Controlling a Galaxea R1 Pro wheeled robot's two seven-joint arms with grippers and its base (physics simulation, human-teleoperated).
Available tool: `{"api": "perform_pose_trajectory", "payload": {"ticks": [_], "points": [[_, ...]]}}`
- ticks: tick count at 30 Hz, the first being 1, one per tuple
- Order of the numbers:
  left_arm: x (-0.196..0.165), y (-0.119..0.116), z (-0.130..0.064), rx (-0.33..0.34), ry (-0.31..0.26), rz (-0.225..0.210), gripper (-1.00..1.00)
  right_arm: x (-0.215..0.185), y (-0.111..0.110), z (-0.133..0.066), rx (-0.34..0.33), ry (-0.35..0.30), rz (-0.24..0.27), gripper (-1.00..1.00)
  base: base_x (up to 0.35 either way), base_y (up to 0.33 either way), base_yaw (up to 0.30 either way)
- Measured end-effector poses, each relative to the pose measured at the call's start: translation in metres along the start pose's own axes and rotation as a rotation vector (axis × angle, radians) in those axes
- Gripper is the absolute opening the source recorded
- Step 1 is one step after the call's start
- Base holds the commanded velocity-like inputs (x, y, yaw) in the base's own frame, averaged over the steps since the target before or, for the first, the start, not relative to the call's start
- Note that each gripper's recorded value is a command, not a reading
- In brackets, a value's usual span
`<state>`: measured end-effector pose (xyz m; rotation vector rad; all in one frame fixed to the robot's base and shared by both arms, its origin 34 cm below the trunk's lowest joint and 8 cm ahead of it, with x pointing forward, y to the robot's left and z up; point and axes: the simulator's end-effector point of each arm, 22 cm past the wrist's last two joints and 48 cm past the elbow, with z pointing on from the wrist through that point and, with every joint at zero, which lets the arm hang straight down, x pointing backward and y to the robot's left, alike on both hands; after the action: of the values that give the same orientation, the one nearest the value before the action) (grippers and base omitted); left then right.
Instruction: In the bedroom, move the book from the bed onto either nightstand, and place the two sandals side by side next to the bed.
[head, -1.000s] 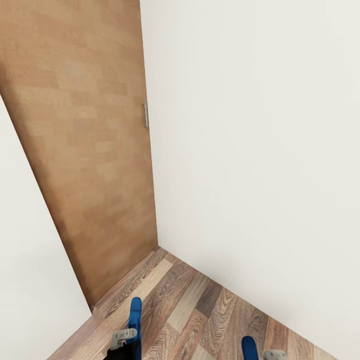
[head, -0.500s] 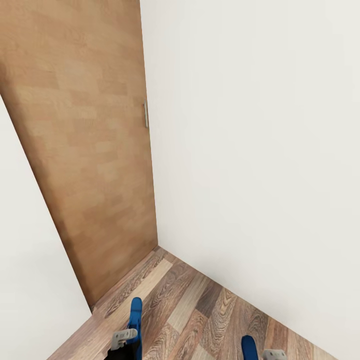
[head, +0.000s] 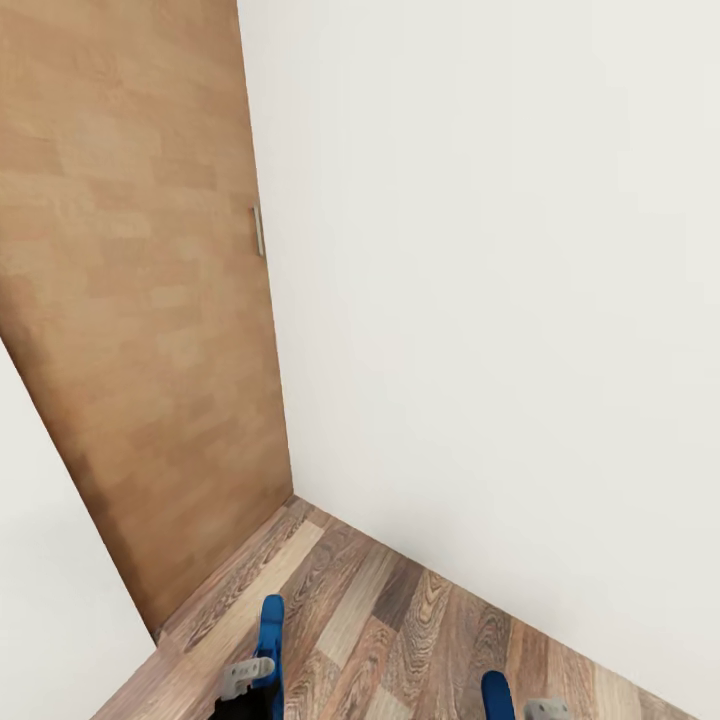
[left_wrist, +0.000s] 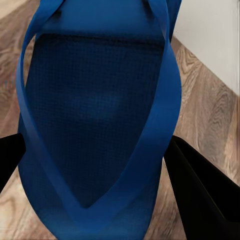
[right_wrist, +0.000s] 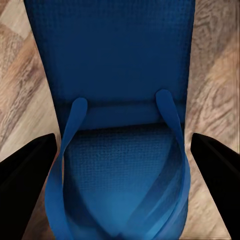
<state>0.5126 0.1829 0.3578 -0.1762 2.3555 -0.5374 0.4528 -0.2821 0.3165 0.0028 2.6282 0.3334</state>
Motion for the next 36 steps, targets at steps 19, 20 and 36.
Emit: {"api": "perform_pose_trajectory", "payload": {"ticks": [19, 20, 36], "points": [[-0.0036, -0.0008, -0.0008, 0.001, -0.008, 0.003, -1.00, -0.0032, -0.0003, -0.0011, 0.003, -0.007, 0.000, -1.00, 0.000, 0.000, -0.300], [-0.0041, -0.0007, -0.0008, 0.001, -0.008, 0.003, -1.00, -0.0034, -0.0003, -0.0012, 0.003, -0.008, -0.001, -1.00, 0.000, 0.000, -0.300], [-0.0062, -0.0025, -0.0016, 0.004, -0.013, 0.006, -1.00, -0.0067, 0.0001, -0.0023, 0.003, -0.015, -0.002, -1.00, 0.000, 0.000, -0.300]]}}
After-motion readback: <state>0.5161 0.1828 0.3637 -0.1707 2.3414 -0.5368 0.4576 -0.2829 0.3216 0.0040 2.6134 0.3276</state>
